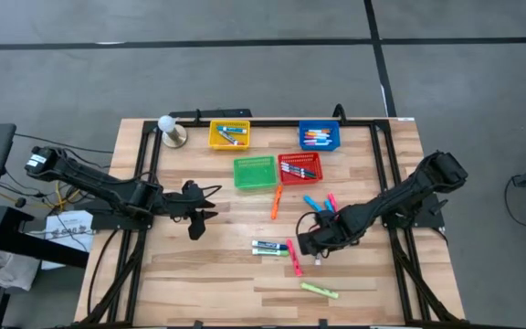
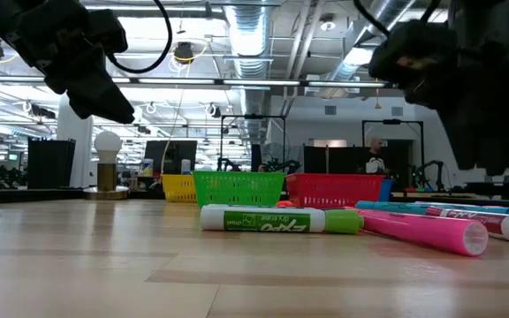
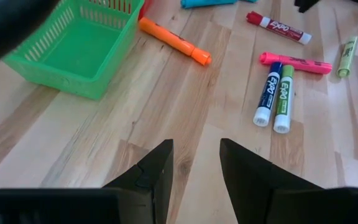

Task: Pick & Place Markers
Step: Put the large red marker pen into the yellow bin

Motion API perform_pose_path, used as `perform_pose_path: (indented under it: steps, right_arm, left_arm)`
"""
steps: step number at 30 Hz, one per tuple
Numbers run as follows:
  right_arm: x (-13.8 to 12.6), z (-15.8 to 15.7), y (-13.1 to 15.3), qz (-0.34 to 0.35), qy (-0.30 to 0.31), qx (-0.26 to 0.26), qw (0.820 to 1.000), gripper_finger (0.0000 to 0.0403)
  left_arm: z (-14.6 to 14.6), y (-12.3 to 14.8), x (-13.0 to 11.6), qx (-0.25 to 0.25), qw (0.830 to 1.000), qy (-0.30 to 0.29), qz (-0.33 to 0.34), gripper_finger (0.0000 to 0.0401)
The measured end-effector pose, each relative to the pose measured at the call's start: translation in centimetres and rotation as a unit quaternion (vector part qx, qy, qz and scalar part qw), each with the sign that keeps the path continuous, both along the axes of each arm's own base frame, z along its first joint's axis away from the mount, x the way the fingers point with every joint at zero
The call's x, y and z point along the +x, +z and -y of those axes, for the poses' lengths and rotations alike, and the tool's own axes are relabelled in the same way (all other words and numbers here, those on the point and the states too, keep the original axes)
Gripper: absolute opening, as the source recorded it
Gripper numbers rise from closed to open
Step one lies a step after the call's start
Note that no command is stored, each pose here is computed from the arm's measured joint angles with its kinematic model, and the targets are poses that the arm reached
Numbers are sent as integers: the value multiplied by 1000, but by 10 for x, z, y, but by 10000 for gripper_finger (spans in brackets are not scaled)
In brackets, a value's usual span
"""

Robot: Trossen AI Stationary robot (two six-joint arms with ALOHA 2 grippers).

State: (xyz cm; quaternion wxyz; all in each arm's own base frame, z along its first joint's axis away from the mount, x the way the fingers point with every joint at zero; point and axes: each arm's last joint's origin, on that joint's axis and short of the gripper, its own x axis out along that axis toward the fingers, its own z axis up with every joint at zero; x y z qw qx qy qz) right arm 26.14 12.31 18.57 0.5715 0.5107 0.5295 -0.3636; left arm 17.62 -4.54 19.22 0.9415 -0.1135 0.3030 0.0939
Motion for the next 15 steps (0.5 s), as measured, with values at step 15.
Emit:
perform_pose_path:
  steps: [15]
  right_arm:
    - [14, -7, -39, -36, 3, -9, 999, 113]
  left_arm:
    - [1, 2, 2, 4, 1000, -6, 12, 131]
